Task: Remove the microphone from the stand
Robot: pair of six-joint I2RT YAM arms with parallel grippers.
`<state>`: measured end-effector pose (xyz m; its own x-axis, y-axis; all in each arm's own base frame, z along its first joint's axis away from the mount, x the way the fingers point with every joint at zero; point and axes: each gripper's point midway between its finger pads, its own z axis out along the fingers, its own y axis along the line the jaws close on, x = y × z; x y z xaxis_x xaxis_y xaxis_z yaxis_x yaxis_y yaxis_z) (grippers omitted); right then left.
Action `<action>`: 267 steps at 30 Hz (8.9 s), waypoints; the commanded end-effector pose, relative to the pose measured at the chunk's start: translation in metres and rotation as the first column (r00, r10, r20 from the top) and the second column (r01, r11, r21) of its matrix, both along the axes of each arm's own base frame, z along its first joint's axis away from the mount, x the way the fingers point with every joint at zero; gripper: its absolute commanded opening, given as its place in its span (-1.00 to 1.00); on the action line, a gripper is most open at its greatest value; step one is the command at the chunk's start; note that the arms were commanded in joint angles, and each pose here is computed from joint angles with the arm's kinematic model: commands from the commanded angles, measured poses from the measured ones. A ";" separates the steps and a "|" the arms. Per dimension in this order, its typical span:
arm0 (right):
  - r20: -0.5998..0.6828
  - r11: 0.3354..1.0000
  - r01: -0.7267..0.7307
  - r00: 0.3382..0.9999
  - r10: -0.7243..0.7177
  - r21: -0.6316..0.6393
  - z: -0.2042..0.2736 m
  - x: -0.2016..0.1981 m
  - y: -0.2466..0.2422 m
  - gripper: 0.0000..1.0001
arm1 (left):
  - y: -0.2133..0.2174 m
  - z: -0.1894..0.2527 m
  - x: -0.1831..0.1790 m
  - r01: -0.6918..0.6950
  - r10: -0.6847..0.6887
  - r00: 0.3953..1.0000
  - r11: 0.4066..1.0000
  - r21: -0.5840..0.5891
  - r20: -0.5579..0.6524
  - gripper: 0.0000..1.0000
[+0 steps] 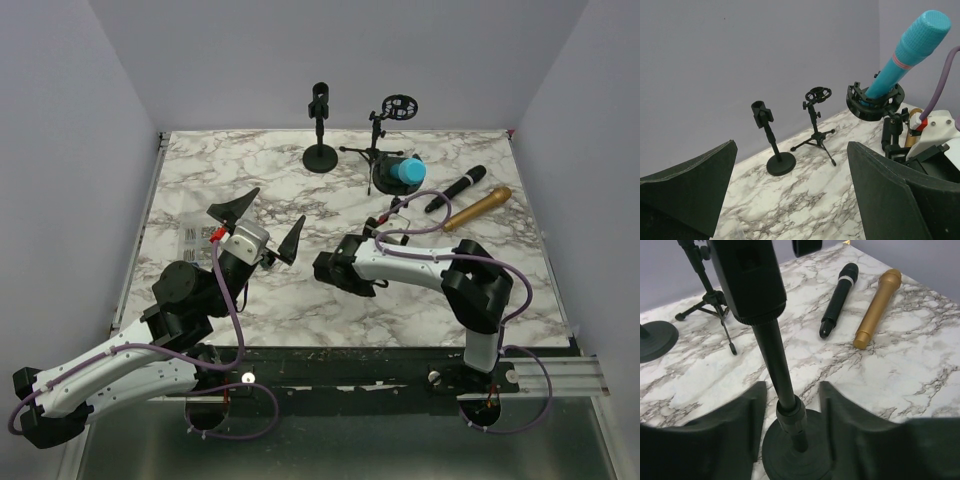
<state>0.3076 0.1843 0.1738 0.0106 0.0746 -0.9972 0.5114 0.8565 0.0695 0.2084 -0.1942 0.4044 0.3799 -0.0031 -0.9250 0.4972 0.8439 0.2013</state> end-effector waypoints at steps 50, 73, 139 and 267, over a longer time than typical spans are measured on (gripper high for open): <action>0.377 0.696 -0.675 0.728 0.573 0.245 0.104 -0.158 0.055 0.99 | -0.030 -0.028 0.012 0.023 -0.018 0.998 0.997 0.074 -0.064 0.94; 0.271 -0.276 -0.305 0.950 -0.155 0.911 0.061 -0.093 0.090 0.99 | -0.038 0.002 -0.009 0.150 -0.184 0.951 0.978 -0.147 -0.248 0.97; 0.220 0.735 -0.605 0.706 0.673 -0.306 0.219 -0.039 -0.008 0.95 | 0.010 -0.020 0.042 -0.107 0.114 0.989 0.992 0.073 -0.097 0.97; -0.430 0.646 0.366 0.900 -0.065 0.669 -0.110 0.082 -0.341 -0.99 | -0.020 -0.032 0.030 0.006 0.006 0.993 0.995 0.103 -0.121 0.97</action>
<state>0.3728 -0.1299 0.0535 -0.2695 0.8270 -0.4935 0.7691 0.4932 0.4065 0.2428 -0.2070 0.3672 0.2598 0.1238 -0.9577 0.4901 0.8376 0.2412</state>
